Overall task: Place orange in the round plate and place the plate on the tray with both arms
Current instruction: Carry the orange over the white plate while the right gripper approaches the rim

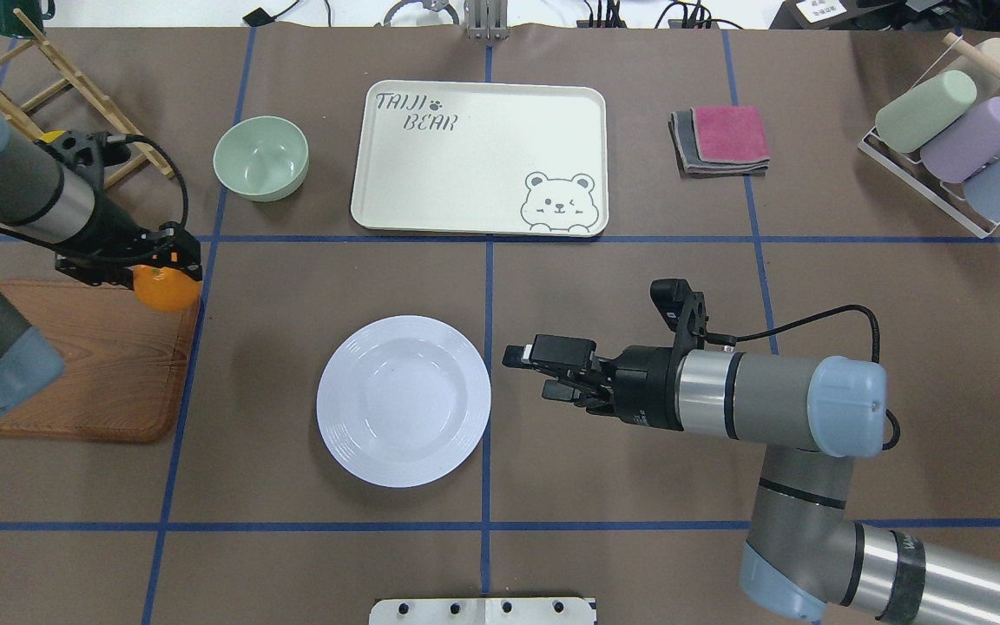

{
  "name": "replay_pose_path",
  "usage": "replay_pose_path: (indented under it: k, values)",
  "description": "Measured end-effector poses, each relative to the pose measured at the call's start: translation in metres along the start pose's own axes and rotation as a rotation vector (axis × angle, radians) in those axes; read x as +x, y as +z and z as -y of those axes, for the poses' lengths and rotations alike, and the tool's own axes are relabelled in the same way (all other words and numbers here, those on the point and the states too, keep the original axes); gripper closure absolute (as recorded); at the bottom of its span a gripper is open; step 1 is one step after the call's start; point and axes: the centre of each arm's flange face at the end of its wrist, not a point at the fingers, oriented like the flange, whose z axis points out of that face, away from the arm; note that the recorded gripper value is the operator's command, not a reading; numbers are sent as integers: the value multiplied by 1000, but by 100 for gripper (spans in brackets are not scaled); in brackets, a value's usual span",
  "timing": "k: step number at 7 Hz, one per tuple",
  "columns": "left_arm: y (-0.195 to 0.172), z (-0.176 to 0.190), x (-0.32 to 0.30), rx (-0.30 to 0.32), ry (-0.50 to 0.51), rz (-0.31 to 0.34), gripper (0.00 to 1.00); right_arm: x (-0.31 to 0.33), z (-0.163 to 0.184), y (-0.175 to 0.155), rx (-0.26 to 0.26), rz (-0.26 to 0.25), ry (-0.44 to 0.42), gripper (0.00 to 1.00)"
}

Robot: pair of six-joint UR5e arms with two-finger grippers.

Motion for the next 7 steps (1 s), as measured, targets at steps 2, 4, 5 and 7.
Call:
replay_pose_path:
  k: [2, 4, 5, 7]
  values:
    - [11, -46, 105, -3, -64, -7, 23, 19, 5, 20, 26, -38, -19, 2]
    - [32, -97, 164, -10, -76, -6, 23, 22, 6, 49, 52, -47, -20, 2]
    - [42, -118, 179, -19, -72, -6, 22, 24, 4, 56, 60, -51, -20, 2]
    - [58, -151, 195, -34, -69, -2, 15, 28, 0, 62, 68, -63, -22, 2]
